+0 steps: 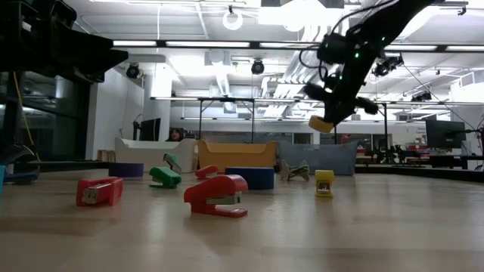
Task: Pick and place Stapler, Stapler remover, tape
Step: Put the yellow tape into the gray bin
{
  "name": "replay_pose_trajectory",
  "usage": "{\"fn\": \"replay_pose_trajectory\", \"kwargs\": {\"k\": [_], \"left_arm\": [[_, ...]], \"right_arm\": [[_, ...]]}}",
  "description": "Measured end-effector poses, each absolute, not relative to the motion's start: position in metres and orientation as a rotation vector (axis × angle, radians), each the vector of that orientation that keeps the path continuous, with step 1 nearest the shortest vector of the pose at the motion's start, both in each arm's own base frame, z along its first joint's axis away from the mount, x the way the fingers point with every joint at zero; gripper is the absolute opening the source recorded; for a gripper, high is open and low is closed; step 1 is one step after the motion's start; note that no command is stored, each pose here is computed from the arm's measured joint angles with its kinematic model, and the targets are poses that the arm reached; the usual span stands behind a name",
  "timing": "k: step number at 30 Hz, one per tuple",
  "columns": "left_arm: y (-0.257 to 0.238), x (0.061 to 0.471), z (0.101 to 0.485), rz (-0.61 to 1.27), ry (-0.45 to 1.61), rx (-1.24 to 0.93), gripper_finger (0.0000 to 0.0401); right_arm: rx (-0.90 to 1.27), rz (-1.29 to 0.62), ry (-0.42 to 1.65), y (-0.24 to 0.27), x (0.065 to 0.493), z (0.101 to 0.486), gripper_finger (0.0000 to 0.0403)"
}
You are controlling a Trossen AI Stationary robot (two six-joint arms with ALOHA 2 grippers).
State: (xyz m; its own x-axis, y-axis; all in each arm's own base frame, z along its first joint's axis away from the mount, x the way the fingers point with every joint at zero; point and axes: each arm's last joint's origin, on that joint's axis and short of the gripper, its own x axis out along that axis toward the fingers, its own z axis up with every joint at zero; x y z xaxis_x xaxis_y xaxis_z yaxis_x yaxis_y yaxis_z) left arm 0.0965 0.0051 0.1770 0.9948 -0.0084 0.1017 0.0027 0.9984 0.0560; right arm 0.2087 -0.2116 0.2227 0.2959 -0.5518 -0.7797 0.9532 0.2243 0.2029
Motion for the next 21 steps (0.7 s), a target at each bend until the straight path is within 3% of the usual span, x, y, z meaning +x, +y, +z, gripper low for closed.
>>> {"fn": "replay_pose_trajectory", "kwargs": {"k": [12, 21], "left_arm": [[0.005, 0.096, 0.177, -0.006, -0.103, 0.056, 0.0221], [0.005, 0.097, 0.177, -0.006, -0.102, 0.056, 0.0221]], "right_arm": [[0.853, -1.212, 0.731, -0.243, 0.206, 0.175, 0.0044], [0.860, -1.174, 0.743, -0.247, 0.206, 0.169, 0.0047]]}}
